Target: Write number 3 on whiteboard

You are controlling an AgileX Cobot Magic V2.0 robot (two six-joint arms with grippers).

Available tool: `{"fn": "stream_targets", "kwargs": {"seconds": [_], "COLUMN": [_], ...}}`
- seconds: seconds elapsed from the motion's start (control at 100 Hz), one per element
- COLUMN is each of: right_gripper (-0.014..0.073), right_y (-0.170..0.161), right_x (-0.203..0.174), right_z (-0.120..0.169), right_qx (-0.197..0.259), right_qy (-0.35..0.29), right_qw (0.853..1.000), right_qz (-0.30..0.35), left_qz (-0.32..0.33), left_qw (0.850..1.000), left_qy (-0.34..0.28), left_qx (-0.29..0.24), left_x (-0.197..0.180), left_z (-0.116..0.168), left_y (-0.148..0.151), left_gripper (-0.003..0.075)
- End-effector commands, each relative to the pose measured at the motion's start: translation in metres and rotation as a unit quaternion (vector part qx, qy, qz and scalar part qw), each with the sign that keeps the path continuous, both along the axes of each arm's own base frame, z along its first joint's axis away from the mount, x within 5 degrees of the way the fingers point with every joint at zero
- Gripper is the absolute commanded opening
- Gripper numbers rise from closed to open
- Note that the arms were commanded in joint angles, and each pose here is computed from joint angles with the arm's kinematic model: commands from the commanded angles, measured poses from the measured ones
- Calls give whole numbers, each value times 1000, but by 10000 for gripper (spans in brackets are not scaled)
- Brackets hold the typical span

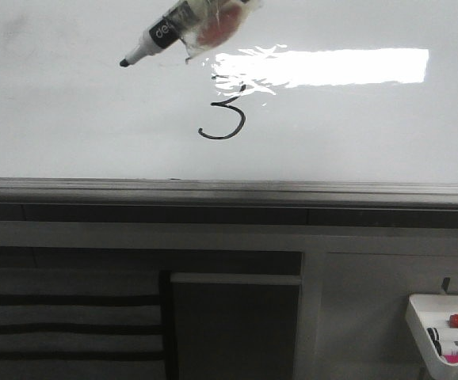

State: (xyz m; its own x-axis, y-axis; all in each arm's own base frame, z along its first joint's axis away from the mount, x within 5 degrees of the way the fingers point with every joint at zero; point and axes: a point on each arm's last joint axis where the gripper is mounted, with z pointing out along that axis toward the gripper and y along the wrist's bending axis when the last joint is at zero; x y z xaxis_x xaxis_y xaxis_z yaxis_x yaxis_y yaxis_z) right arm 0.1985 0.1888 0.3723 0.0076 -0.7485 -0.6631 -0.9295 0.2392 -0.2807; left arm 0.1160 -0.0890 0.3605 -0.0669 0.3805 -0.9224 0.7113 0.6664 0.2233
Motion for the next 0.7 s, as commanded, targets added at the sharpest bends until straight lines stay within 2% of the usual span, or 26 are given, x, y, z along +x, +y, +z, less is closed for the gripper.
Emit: {"fn": "stream_targets", "kwargs": {"seconds": [0.0, 0.18, 0.36, 0.5, 0.69], "right_gripper": [-71, -71, -71, -71, -71], "right_y": [-1, -1, 0, 0, 0], "right_x": [-3, -2, -1, 0, 0], "right_z": [21, 22, 24, 25, 25], "right_qx": [38, 39, 48, 30, 20], "right_qy": [-45, -46, -56, -96, -115], "right_qw": [998, 998, 997, 995, 992], "right_qz": [-1, -2, -6, 26, 43], "left_qz": [14, 7, 1, 1, 0], "left_qw": [999, 999, 999, 999, 999], "left_qy": [-26, -19, -37, -38, -37], "left_qx": [-37, -34, -3, -3, -5], "left_x": [2, 1, 1, 1, 1], "left_z": [15, 13, 12, 12, 12], "left_y": [1, 0, 1, 1, 0], "left_gripper": [417, 420, 517, 514, 514]}}
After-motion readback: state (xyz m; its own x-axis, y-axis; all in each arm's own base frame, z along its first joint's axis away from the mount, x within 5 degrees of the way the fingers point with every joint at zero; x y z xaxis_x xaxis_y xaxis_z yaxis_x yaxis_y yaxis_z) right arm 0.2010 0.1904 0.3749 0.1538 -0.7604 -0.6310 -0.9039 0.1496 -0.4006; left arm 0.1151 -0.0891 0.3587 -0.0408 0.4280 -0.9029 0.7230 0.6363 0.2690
